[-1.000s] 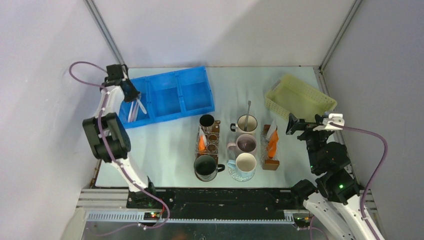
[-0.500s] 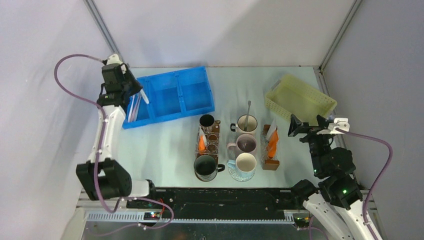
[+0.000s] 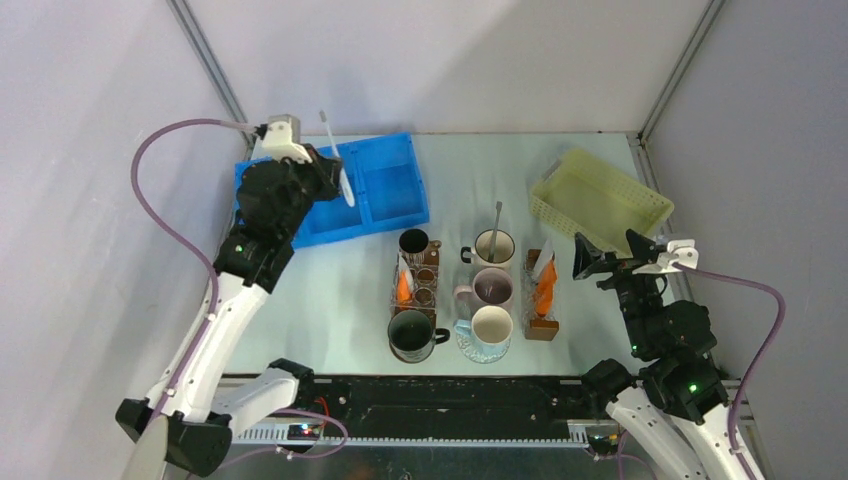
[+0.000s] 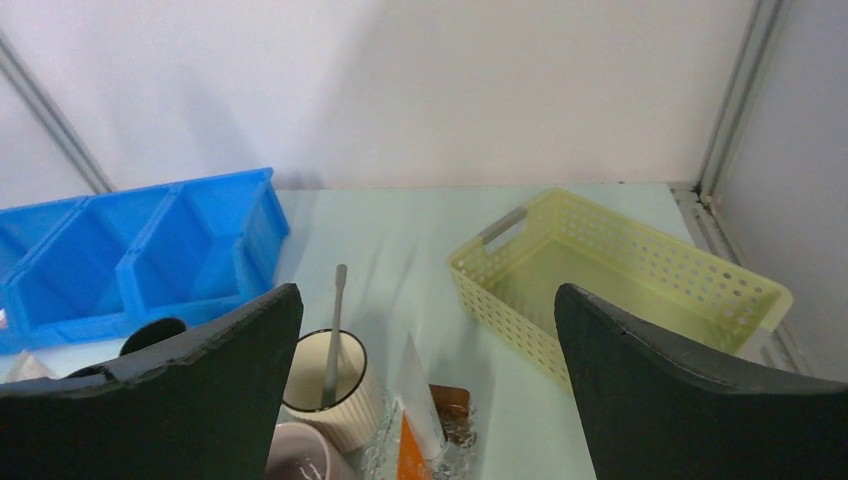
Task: Prepare toiletry sets of a toothbrush and toothpaste on the tray
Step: Pick up the toothbrush from the storage box, then place the toothbrush in the cup.
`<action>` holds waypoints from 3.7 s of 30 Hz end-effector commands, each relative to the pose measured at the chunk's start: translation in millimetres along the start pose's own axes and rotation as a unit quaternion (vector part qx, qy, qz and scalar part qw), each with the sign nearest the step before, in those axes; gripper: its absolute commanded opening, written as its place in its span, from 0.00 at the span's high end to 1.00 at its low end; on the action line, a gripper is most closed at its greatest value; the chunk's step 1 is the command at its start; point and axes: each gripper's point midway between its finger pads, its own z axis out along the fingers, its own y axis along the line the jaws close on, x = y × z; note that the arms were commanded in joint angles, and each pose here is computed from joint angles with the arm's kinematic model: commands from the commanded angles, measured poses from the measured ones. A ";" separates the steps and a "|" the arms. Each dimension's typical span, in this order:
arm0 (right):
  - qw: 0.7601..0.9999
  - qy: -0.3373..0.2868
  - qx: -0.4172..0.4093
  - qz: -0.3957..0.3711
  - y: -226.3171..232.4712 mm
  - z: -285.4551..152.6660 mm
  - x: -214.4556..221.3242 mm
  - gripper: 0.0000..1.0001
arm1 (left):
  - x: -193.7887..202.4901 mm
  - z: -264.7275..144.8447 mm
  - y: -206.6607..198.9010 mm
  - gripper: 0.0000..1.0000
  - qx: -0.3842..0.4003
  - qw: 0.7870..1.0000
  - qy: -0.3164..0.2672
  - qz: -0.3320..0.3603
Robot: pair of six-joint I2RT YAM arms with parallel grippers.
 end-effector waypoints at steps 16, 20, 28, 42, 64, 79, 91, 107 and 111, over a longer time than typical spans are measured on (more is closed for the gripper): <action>0.968 0.002 -0.247 0.053 106.3 13.9 -31.7 0.07 | 31.4 -38.7 -156.0 1.00 0.211 0.975 -0.057 0.049; 0.954 -0.003 -0.290 0.074 128.2 17.4 -43.9 0.11 | 46.2 -45.5 -185.5 1.00 0.245 0.966 -0.050 0.068; 0.940 -0.032 -0.329 0.089 155.5 24.4 -68.0 0.15 | 70.3 -58.6 -235.3 1.00 0.294 0.948 -0.043 0.111; 0.944 -0.018 -0.317 0.091 174.8 43.9 -55.1 0.27 | 71.8 -83.5 -272.3 1.00 0.338 0.930 -0.066 0.125; 0.946 -0.005 -0.315 0.075 177.6 48.5 -43.6 1.00 | 89.3 -84.2 -274.8 0.59 0.335 0.931 -0.053 0.131; 0.971 0.044 -0.233 0.013 146.0 62.9 7.5 1.00 | 81.2 -67.9 -213.0 0.00 0.229 0.965 -0.042 0.119; 0.977 0.117 -0.179 0.020 136.2 67.9 94.7 1.00 | 65.4 -49.1 -100.6 0.01 0.059 0.995 -0.029 0.071; 0.979 0.162 -0.112 0.057 124.7 61.3 189.0 1.00 | 57.2 -64.4 -11.9 0.02 -0.059 0.996 -0.037 0.047; 0.978 0.175 -0.095 0.066 118.5 54.2 199.9 1.00 | 56.7 -65.1 -4.8 0.02 -0.070 0.996 -0.038 0.046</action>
